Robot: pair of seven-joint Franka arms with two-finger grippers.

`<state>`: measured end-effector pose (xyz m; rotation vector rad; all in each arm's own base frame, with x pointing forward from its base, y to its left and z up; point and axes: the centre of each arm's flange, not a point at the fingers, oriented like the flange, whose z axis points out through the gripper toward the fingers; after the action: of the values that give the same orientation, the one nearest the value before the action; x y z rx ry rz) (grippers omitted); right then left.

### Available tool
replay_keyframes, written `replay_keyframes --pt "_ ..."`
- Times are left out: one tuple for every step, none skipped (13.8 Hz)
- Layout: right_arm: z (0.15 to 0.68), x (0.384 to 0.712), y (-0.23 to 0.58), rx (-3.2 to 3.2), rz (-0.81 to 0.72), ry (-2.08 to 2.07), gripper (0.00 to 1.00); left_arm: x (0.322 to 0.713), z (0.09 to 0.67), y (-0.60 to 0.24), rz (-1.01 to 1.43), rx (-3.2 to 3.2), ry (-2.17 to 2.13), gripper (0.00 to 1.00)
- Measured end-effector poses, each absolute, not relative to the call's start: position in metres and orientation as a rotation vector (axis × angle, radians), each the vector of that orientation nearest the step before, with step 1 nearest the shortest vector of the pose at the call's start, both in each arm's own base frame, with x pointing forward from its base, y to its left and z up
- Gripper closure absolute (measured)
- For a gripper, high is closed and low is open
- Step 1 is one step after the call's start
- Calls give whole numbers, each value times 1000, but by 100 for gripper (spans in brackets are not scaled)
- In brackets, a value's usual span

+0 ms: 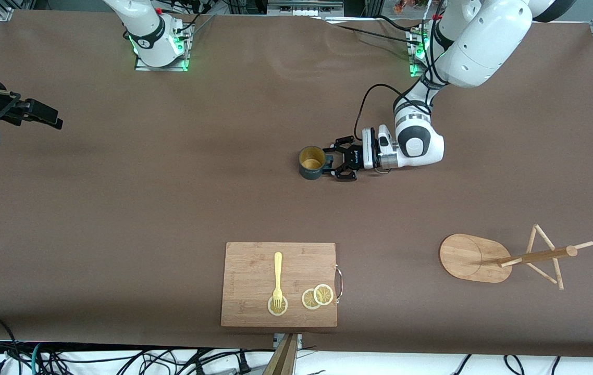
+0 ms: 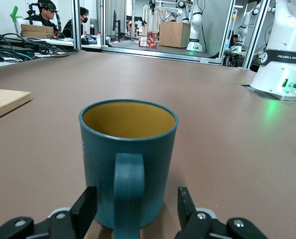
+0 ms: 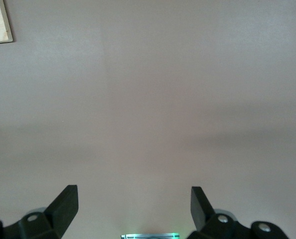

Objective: Pass cup and hang on rack
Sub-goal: 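Lift the mug by its handle with the left gripper toward the rack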

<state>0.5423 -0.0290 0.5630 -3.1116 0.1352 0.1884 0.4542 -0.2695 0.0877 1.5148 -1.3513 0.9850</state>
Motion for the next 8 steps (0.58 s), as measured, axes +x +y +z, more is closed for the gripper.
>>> replay_keyframes --pt "563 542 -29 -3112 189 135 0 454 88 -270 985 1515 -1351 26" --pt "563 542 -29 -3111 189 135 0 454 88 -270 985 1515 -1351 25" --pt "563 542 -29 -3110 189 135 0 454 88 -270 985 1515 -1351 24" --pt "563 542 -29 -3109 189 135 0 455 88 -269 986 1515 -1351 24" --pt "563 542 -29 -3108 189 135 0 455 88 -269 986 1515 -1351 23" --pt "563 542 -29 -3108 189 135 0 455 88 -269 987 1515 -1352 23" --pt "563 542 -29 -3108 190 135 0 455 88 -269 987 1515 -1352 22" --pt "563 542 -28 -3107 192 136 0 456 88 -268 988 1517 -1352 23"
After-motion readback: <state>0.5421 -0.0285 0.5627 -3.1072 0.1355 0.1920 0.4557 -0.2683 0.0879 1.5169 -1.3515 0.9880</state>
